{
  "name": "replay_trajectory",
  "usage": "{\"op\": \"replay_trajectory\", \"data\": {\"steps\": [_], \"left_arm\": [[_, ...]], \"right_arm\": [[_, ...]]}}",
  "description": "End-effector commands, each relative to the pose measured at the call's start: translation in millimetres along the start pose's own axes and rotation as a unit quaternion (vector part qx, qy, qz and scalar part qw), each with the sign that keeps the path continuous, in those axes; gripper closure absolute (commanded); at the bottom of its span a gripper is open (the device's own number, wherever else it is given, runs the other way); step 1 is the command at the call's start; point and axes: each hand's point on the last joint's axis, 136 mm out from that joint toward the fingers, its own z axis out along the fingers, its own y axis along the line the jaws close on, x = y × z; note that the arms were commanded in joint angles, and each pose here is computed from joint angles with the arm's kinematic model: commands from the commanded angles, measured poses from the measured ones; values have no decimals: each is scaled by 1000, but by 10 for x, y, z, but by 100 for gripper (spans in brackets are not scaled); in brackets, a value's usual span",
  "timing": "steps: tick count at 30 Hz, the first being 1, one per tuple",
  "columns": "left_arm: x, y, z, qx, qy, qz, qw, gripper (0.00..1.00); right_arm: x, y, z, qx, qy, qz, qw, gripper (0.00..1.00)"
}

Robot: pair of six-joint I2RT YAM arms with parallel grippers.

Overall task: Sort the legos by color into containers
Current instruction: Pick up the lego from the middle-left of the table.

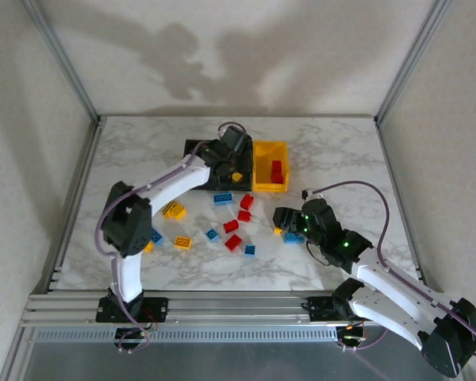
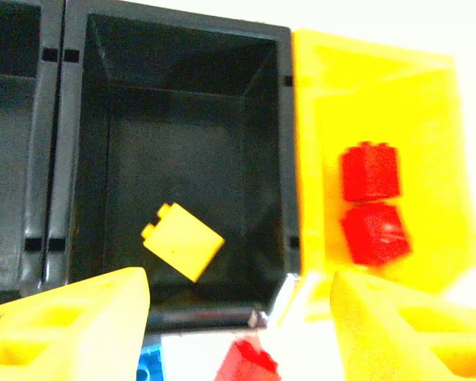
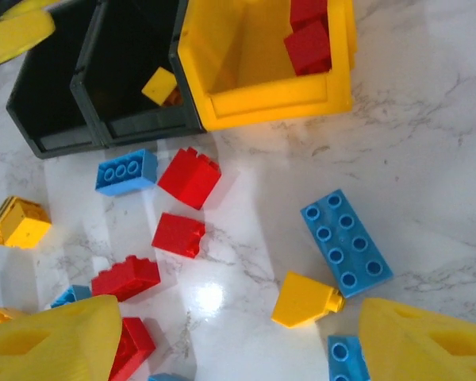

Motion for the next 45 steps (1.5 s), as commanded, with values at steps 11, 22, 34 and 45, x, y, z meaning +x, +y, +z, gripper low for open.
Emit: {"op": "replay_trajectory", "data": {"steps": [11,22,34,45], "left_arm": [[607,742,-970,-3,-25,-60,998,34],[1193,1273,-1088,-32,-1,-117,993,34],[1785,1845,-1121,-116,46,-127,984,27],[2121,1882,-875,-122,116,-75,983,14]], "right_arm": [[-325,156,-150,-17,-46,25,998,9],[6,566,248,-57,53,-45,996,40],[260,726,440,-64,89,-72,991,38],[290,695,449,-62,89,-75,991,38]]}}
